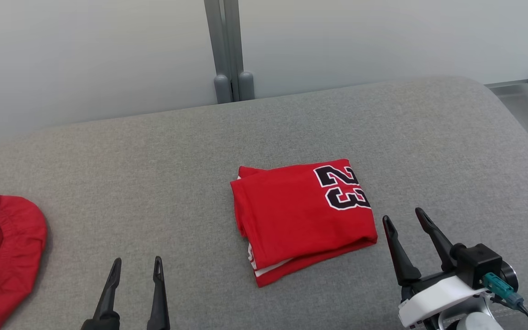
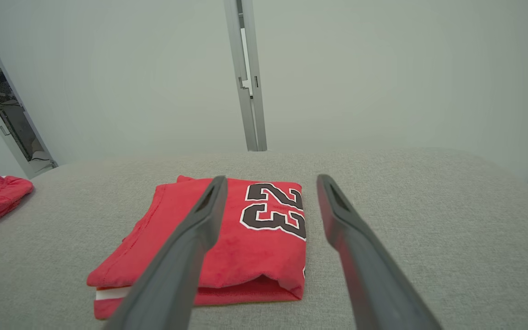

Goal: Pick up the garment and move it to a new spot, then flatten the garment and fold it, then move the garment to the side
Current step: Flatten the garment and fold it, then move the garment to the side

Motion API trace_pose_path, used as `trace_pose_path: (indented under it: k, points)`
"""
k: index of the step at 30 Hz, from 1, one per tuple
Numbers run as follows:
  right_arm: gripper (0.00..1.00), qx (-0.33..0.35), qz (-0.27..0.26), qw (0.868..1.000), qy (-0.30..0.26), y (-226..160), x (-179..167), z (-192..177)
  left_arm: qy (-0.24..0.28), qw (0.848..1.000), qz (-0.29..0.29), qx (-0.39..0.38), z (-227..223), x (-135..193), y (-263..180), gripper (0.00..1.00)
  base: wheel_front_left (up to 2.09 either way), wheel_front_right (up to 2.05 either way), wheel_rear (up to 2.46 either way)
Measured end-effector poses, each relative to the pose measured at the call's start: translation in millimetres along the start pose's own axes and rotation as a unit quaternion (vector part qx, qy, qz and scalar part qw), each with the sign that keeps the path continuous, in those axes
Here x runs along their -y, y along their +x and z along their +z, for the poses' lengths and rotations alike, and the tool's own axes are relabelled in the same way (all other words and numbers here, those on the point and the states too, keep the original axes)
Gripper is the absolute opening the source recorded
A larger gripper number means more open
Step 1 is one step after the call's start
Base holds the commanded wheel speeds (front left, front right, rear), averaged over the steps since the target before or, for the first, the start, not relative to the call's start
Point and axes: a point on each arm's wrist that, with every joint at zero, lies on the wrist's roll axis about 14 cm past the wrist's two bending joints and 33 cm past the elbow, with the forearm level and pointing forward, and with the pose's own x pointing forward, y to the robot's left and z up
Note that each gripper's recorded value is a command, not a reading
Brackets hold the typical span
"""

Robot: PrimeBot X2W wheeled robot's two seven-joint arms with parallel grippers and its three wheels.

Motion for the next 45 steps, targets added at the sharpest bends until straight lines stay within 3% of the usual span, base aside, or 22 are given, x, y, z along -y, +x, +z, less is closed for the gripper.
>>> trace_pose_path:
  k: [45]
  points:
    - [1.0, -0.026, 0.007, 1.0, 0.009, 1, -6, -17, -0.003, 1.0, 0.009, -0.016, -10, -4, -3, 1.0, 0.0, 0.0, 0.0]
